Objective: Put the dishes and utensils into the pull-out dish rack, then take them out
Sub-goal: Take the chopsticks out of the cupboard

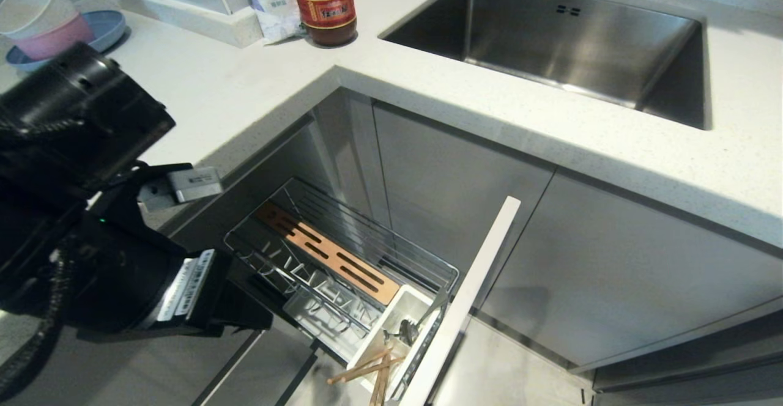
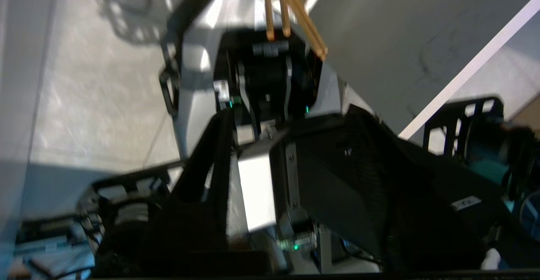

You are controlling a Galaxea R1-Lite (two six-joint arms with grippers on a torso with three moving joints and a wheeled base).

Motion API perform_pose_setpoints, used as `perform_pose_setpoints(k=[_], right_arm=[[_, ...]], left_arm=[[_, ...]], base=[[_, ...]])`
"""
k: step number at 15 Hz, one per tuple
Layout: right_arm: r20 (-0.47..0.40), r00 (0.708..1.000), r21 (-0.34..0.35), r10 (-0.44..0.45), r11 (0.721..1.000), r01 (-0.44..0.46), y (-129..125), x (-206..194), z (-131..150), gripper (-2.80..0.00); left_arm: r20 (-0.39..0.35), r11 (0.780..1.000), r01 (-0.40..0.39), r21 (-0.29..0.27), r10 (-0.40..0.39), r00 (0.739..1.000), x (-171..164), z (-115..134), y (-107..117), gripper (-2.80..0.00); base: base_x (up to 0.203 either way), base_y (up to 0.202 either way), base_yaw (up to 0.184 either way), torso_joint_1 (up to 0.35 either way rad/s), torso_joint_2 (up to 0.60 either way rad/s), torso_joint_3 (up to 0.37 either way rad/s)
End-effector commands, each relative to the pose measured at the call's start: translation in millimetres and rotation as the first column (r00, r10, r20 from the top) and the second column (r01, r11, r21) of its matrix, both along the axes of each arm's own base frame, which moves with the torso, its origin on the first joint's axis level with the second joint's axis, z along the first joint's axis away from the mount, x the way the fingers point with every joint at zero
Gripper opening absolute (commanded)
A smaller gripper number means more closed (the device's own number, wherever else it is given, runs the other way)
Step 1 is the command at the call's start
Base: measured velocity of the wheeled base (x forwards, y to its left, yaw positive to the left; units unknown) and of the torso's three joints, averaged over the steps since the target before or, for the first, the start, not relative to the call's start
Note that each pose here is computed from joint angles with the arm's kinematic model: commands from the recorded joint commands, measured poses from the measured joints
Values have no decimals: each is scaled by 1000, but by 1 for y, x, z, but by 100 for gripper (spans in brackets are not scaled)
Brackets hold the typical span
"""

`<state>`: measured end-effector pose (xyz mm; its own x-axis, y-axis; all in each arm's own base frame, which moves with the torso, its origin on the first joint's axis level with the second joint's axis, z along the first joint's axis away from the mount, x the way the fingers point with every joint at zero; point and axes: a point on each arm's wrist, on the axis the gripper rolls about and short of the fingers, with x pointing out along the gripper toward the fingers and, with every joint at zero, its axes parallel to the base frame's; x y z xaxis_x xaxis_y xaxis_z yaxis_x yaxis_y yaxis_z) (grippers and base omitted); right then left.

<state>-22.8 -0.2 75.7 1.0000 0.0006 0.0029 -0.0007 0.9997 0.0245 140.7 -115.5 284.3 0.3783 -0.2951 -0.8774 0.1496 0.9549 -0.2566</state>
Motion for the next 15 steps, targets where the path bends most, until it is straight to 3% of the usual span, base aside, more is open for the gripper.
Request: perform_pose_setpoints(k=[1, 4, 7, 10, 15], right_arm=[[2, 1000, 0, 1, 1000, -1, 0, 0, 0, -280], [3, 1000, 0, 1, 1000, -1, 0, 0, 0, -280], [3, 1000, 0, 1, 1000, -1, 0, 0, 0, -280], [3, 1000, 0, 1, 1000, -1, 0, 0, 0, -280], [3, 1000, 0, 1, 1000, -1, 0, 0, 0, -280]], left_arm=[[-109, 999, 12, 51, -6, 994, 16, -22, -14, 0], [-210, 996, 36, 87, -17, 977, 28, -46, -25, 0], [-246, 993, 43, 114, -13, 969, 40, -68, -35, 0], [-299, 980, 110, 167, -56, 953, 51, -90, -38, 0], [-401, 970, 178, 164, -99, 911, 70, -126, -48, 0]], base=[[0, 0, 0, 0, 0, 0], [0, 0, 0, 0, 0, 0], [0, 0, 0, 0, 0, 0], [0, 0, 0, 0, 0, 0], [0, 0, 0, 0, 0, 0]])
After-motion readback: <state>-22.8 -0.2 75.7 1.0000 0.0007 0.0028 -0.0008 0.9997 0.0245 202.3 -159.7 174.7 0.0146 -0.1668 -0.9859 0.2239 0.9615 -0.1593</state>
